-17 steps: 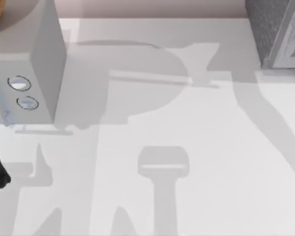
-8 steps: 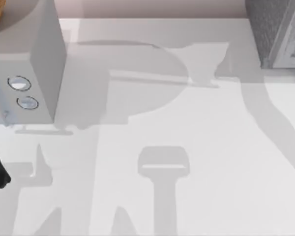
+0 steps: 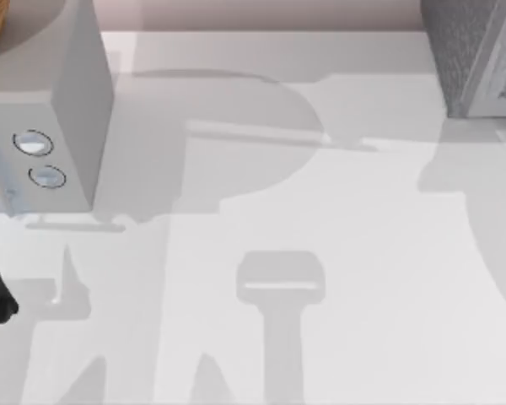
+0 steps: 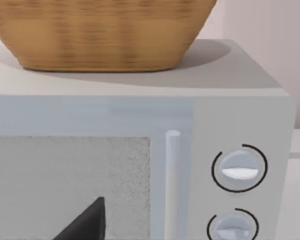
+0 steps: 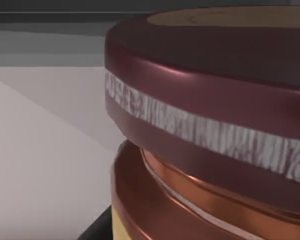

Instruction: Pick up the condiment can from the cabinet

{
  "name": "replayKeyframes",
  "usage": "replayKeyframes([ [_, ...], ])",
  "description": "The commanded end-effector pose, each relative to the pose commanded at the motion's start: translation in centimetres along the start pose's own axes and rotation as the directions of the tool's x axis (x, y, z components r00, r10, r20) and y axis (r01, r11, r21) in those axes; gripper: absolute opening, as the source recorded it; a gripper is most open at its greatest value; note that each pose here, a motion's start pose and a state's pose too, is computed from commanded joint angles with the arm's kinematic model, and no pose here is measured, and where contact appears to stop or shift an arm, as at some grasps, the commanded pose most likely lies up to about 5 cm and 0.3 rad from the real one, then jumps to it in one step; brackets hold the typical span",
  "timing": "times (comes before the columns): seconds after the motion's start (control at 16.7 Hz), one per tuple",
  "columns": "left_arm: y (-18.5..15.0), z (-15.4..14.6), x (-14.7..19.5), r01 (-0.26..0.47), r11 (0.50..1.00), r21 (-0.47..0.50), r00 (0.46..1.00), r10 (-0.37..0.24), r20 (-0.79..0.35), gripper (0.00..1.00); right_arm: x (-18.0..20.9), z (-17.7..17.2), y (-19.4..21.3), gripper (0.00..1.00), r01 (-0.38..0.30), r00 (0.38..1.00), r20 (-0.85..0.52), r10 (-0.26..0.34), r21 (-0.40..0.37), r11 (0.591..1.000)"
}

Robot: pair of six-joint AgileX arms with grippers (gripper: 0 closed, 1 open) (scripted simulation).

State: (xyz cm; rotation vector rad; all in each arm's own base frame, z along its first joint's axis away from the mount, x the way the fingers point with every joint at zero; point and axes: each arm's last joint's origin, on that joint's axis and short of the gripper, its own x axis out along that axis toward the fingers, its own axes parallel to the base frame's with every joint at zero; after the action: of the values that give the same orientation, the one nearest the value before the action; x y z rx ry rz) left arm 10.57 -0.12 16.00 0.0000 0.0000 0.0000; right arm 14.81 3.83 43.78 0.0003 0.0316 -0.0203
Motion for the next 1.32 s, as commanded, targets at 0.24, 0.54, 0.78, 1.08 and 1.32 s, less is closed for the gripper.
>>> replayKeyframes([
  [0.24, 0.0, 0.0, 0.0, 0.0, 1.0, 0.0, 1.0, 0.0, 0.0, 1.0, -1.6, -11.4, -2.0, 0.0, -0.002, 0.998, -0.067, 0.002, -0.011, 1.0],
  [0.54, 0.0, 0.0, 0.0, 0.0, 1.0, 0.0, 1.0, 0.0, 0.0, 1.0, -3.1, -22.8, -3.5, 0.0, -0.013, 0.999, -0.044, 0.013, -0.001, 1.0],
  [0.78, 0.0, 0.0, 0.0, 0.0, 1.0, 0.0, 1.0, 0.0, 0.0, 1.0, -3.3, -27.2, -3.9, 0.0, -0.019, 1.0, 0.017, 0.019, 0.0, 1.0],
  [1.08, 0.0, 0.0, 0.0, 0.0, 1.0, 0.0, 1.0, 0.0, 0.0, 1.0, -3.3, -27.9, -4.0, 0.0, -0.02, 0.999, 0.032, 0.02, -0.001, 1.0],
  [1.32, 0.0, 0.0, 0.0, 0.0, 1.0, 0.0, 1.0, 0.0, 0.0, 1.0, -3.2, -27.8, -4.0, 0.0, -0.028, 0.999, 0.028, 0.028, 0.001, 1.0],
])
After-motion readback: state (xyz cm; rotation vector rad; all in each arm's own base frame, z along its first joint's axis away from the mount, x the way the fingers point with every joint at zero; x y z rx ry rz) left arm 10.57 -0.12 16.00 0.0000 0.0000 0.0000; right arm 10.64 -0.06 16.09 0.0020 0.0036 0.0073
